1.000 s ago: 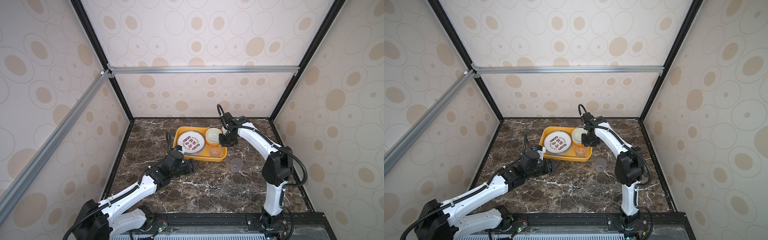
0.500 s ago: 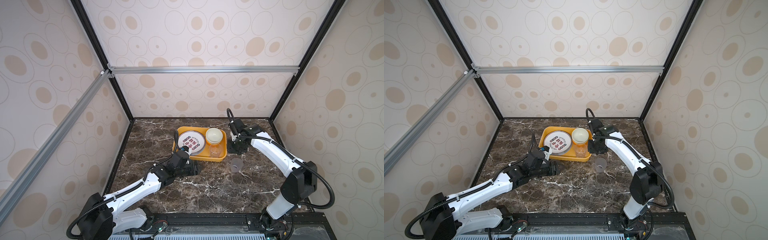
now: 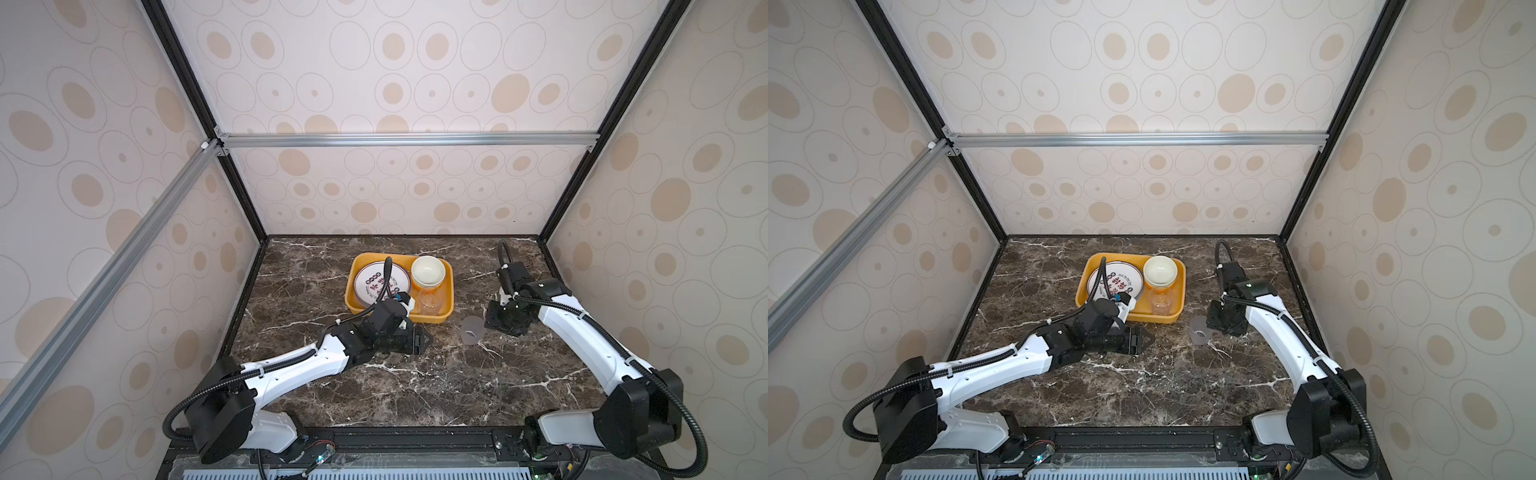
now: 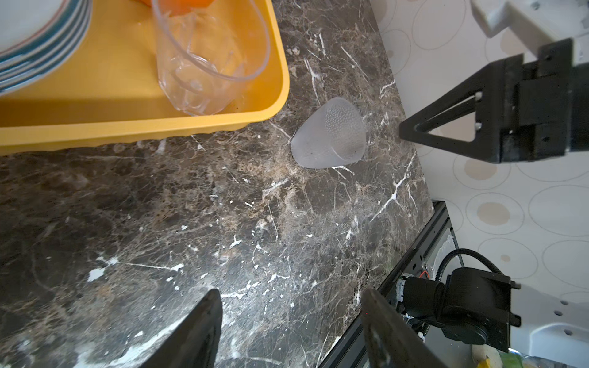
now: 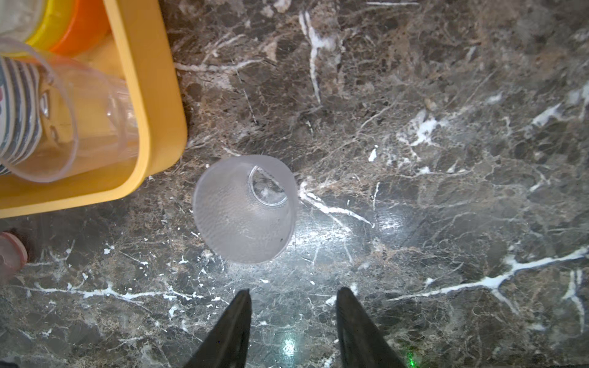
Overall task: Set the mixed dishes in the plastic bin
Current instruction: 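Move the right gripper to the frosted plastic cup on the table, then close the right gripper on the frosted cup's rim and lift it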
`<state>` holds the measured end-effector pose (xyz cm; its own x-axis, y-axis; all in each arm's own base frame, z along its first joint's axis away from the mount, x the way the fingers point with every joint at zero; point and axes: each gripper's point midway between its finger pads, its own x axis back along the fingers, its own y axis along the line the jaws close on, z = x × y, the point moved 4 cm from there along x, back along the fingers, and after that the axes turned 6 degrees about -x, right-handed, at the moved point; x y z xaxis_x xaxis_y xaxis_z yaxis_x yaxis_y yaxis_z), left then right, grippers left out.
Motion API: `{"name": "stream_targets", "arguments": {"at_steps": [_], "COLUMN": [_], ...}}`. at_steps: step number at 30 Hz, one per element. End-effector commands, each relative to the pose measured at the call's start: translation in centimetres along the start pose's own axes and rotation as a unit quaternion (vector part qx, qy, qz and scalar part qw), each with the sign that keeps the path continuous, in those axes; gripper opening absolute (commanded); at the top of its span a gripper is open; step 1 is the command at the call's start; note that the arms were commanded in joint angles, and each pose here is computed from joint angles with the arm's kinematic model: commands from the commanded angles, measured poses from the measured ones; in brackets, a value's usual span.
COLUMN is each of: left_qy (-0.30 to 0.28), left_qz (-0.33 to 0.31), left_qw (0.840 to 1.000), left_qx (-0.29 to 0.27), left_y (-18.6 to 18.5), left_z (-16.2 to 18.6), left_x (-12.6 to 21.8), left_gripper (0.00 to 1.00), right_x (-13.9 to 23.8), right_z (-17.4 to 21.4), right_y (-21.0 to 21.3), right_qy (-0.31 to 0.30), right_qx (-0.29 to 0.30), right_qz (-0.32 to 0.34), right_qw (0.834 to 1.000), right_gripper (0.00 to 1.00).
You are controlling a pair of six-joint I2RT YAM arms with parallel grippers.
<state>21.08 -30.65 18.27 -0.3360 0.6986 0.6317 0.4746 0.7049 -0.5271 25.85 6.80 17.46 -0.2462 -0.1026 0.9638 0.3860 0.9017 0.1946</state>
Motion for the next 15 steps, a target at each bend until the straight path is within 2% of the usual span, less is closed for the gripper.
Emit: {"name": "stream_targets", "arguments": {"at_steps": [1, 15], "left_qy": [-0.010, 0.003], "left_qz": [0.010, -0.011], "left_qw": [0.999, 0.999], "left_qx": [-0.032, -0.048], "left_y": [-1.6, -1.8], "left_z": [-1.0, -0.4], "left_x": [-0.4, -1.1], "left_gripper": [0.69, 0.69], "right_x": [-0.4, -4.1], "right_z": [0.0, -0.3], "right_y": [0.1, 0.4], "right_qy": [0.001, 0.032], "right_qx": [-0.017, -0.042], "right_qz": [-0.019, -0.017], "right_qw": [1.000, 0.998], "right_gripper": [0.46, 0.37]}}
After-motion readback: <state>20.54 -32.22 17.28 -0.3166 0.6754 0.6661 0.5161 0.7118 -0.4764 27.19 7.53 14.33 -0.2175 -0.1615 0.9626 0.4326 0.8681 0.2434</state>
